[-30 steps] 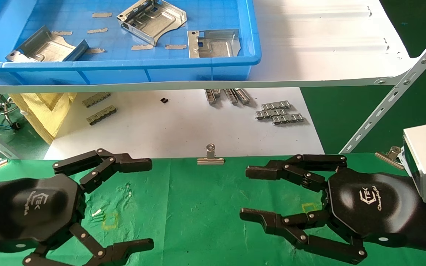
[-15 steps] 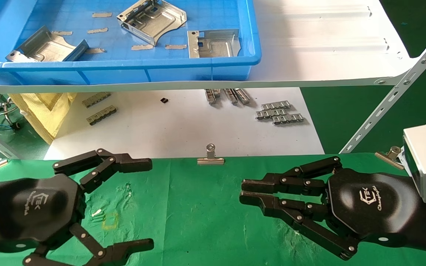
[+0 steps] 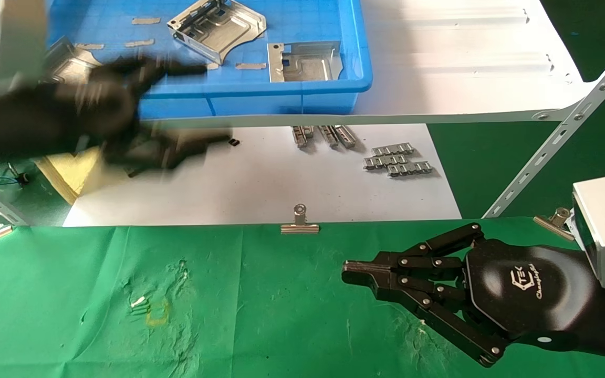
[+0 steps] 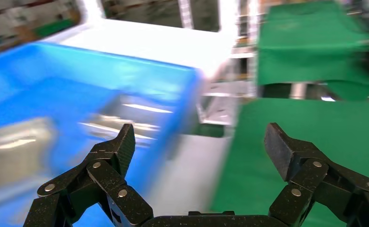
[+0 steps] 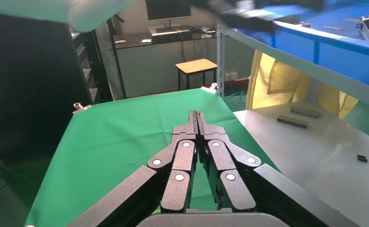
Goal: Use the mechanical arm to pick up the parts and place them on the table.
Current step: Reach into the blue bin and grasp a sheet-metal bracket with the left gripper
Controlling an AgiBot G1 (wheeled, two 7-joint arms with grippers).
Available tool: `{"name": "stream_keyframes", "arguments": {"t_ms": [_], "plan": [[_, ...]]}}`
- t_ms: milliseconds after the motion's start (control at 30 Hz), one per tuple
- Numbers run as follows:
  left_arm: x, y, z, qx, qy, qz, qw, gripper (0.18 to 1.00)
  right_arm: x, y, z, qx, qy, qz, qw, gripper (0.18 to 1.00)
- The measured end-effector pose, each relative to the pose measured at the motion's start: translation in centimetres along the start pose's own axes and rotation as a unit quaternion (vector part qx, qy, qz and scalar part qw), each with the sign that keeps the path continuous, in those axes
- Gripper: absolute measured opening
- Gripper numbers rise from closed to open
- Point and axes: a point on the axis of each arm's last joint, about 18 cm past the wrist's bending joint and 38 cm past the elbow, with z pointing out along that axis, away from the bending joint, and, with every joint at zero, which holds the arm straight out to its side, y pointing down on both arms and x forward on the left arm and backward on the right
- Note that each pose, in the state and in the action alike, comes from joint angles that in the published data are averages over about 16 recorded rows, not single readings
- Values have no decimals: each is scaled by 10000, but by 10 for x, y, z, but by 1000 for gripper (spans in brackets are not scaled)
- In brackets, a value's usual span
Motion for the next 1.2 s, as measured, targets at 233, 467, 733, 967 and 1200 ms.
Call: {"name": "stream_keyframes", "arguments": {"t_ms": [233,467,733,967,1200], "plan": [[-71,-26,46,-234,-1014,-25,9946,1001,0,0,0,0,0,0,10000,192],[-112,-30,79,-687,-1911,-172,9790,1000,0,0,0,0,0,0,10000,192],[-128,-25,97,-1159,-2412,-356,9629,988,0,0,0,0,0,0,10000,192],[-130,-21,99,-1410,-2518,-435,9565,949,0,0,0,0,0,0,10000,192],[-130,-19,98,-1550,-2529,-424,9540,864,0,0,0,0,0,0,10000,192]]}}
